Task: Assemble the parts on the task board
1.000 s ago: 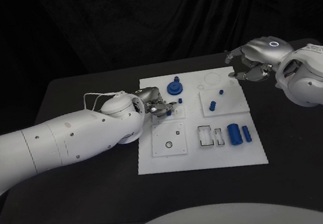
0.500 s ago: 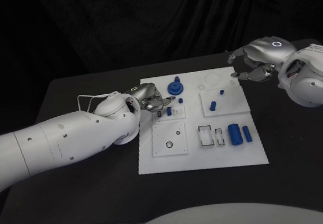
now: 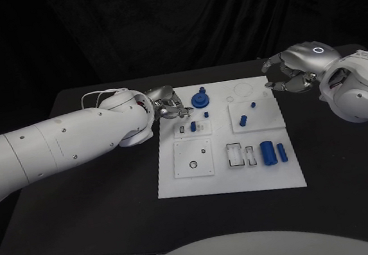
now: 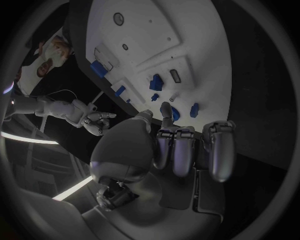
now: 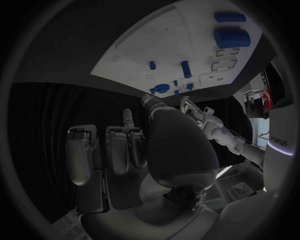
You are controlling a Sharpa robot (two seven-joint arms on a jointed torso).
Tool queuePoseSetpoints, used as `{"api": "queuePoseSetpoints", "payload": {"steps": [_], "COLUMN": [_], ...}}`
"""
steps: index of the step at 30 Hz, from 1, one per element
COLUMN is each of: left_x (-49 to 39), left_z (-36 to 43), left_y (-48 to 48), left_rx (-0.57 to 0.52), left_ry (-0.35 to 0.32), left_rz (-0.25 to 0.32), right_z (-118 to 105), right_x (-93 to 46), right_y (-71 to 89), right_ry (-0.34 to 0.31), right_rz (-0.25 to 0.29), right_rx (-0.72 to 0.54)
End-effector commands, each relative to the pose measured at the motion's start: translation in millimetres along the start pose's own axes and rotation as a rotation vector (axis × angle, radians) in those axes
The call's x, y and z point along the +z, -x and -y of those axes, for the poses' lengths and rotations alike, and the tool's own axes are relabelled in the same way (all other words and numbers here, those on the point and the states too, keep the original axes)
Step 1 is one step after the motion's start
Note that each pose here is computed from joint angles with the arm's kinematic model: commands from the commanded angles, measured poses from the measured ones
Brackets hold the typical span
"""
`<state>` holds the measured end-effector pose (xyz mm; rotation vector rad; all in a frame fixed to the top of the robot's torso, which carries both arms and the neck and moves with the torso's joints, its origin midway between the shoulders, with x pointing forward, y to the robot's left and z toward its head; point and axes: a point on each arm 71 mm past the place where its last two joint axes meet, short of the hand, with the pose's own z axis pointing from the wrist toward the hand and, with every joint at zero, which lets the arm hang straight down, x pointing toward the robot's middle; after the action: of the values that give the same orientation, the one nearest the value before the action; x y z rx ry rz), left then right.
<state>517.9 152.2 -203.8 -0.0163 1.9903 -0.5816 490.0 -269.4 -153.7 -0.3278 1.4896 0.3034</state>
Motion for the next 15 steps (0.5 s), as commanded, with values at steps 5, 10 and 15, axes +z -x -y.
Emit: {"api": "queuePoseSetpoints", "payload": {"steps": [5,10,15], "left_x": [10.0,17.3,21.6], "left_z": [0.7,0.2,4.0], "left_y": [0.0,2.4,0.2], "left_rx": [-0.159,-0.164,-0.137], "left_ry": [0.044,0.103,0.154], "left_rz": [-0.33,-0.448,-0.524], "right_z": [1.5,-0.2,-1.3], "right_x": [-0.7,0.7,1.9], "right_y": [0.2,0.3,0.3], "right_ry": [-0.019,-0.014,-0.011], "right_rz": [0.009,0.013,0.015], "right_rx": [-0.002,-0.001,0.005]}}
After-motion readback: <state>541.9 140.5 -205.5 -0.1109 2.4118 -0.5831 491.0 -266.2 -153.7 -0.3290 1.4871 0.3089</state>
